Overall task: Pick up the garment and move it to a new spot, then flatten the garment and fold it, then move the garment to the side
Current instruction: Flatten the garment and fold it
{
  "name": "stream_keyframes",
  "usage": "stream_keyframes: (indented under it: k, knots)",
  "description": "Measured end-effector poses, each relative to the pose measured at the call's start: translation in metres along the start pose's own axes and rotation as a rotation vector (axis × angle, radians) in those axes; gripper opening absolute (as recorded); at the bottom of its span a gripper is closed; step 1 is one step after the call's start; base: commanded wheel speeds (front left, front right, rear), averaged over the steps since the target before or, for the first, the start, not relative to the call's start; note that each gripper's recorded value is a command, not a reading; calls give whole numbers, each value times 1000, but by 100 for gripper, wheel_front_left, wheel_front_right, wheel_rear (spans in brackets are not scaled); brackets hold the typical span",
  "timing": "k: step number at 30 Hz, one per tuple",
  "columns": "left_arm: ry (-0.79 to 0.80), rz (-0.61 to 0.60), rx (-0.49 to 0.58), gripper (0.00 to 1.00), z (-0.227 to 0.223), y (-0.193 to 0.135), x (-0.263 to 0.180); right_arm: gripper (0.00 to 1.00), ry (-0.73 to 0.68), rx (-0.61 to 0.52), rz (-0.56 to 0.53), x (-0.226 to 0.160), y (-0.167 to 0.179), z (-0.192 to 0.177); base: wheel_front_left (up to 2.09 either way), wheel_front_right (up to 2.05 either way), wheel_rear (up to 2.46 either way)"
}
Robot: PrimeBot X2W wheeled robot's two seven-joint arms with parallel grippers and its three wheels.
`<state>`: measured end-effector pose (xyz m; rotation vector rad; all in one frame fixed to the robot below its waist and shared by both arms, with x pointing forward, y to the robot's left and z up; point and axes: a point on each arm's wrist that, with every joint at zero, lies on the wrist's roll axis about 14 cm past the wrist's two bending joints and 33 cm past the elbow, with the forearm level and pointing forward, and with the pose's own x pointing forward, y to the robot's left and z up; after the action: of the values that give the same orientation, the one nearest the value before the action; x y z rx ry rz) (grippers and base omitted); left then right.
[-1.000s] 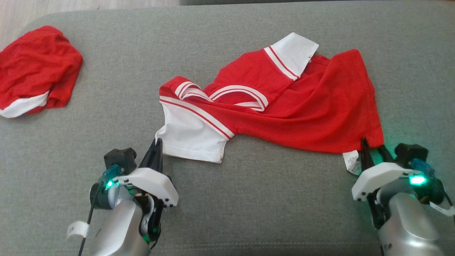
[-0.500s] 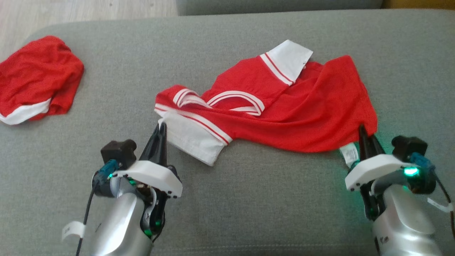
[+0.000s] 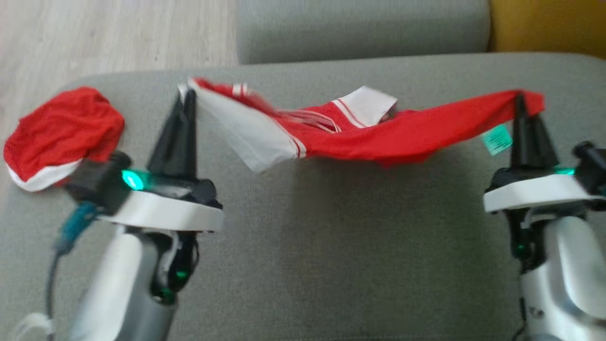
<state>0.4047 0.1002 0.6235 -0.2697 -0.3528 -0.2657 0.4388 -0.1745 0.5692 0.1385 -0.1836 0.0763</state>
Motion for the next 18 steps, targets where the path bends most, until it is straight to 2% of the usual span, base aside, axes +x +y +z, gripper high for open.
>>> stream_keyframes:
  k: [9,14,18]
  knots:
    - [-350,-157,132,0,142,-46,-8,0,-357,-75,47,-33,14,144,0,0,0]
    - [-514,-266,181,0,206,-80,-20,0,-508,-121,58,-61,21,203,0,0,0]
    - [-596,-331,219,0,237,-100,-28,0,-581,-165,42,-82,19,231,0,0,0]
